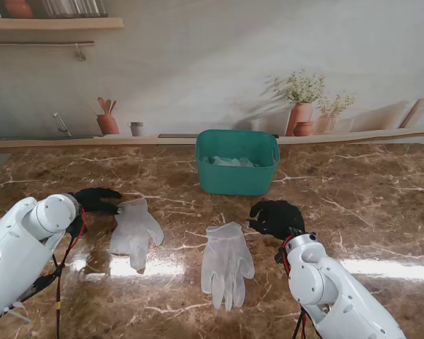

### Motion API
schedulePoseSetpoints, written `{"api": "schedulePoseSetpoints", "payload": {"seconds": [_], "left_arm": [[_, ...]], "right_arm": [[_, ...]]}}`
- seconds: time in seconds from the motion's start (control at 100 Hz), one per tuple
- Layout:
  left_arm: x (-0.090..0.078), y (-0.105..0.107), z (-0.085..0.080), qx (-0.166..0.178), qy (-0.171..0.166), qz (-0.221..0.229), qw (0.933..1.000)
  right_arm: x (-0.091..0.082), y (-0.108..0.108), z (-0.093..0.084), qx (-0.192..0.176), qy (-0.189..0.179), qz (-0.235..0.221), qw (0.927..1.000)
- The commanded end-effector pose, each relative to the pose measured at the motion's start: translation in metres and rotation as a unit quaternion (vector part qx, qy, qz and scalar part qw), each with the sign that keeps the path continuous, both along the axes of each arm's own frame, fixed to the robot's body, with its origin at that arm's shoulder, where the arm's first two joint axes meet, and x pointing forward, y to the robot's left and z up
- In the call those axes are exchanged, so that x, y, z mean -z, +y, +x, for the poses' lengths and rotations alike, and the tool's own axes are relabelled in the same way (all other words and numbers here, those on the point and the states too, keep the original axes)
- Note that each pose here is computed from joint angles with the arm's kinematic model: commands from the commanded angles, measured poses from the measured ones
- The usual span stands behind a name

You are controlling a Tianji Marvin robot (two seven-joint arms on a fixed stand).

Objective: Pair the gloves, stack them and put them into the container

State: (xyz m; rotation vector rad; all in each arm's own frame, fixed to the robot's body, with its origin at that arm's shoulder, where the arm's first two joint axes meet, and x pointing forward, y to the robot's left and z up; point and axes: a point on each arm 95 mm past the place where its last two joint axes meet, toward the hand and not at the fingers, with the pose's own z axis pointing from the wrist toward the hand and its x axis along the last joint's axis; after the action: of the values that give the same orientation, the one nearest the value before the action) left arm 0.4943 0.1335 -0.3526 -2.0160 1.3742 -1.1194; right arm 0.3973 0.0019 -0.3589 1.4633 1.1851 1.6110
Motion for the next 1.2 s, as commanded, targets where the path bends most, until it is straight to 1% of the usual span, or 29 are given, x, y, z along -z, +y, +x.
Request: {"api": "schedulePoseSetpoints", "payload": {"seconds": [0.0, 0.12, 0.32, 0.36, 0.45, 0.62, 0.71, 0.81, 0.87, 1.04, 1.19], "left_arm": [[0.008, -0.010, 0.000, 0.017, 0.005, -0.005, 0.9998], [0.012, -0.016, -0.001, 0.032, 0.009, -0.004, 0.9994], [0.016, -0.028, -0.003, 0.034, 0.002, 0.002, 0.9994], [0.016, -0.030, -0.004, 0.033, -0.006, 0.000, 0.9994], [0.013, -0.038, -0.007, 0.031, -0.036, -0.018, 0.9987], [-0.009, -0.056, -0.019, 0.072, -0.080, -0.048, 0.9931], [-0.022, -0.066, -0.025, 0.094, -0.102, -0.064, 0.9882], [-0.038, -0.078, -0.034, 0.124, -0.126, -0.080, 0.9809], [-0.047, -0.085, -0.039, 0.141, -0.140, -0.093, 0.9756], [-0.070, -0.102, -0.056, 0.188, -0.173, -0.124, 0.9589], [-0.089, -0.117, -0.071, 0.216, -0.193, -0.152, 0.9449]], "right_arm": [[0.006, 0.000, -0.002, 0.001, 0.013, 0.001, 0.9999], [0.006, 0.000, -0.002, 0.001, 0.013, 0.000, 0.9999], [0.005, 0.001, -0.002, 0.001, 0.009, 0.001, 1.0000], [0.005, 0.001, -0.002, 0.001, 0.009, 0.002, 1.0000], [0.005, 0.001, -0.003, 0.001, 0.007, 0.003, 1.0000], [0.001, 0.003, -0.006, -0.001, 0.004, 0.010, 0.9999], [-0.003, 0.006, -0.009, -0.004, 0.002, 0.018, 0.9998], [-0.008, 0.009, -0.012, -0.008, 0.004, 0.026, 0.9996], [-0.010, 0.010, -0.015, -0.011, 0.009, 0.035, 0.9993], [-0.015, 0.013, -0.020, -0.018, 0.007, 0.051, 0.9985], [-0.023, 0.018, -0.025, -0.036, 0.009, 0.066, 0.9971]]}}
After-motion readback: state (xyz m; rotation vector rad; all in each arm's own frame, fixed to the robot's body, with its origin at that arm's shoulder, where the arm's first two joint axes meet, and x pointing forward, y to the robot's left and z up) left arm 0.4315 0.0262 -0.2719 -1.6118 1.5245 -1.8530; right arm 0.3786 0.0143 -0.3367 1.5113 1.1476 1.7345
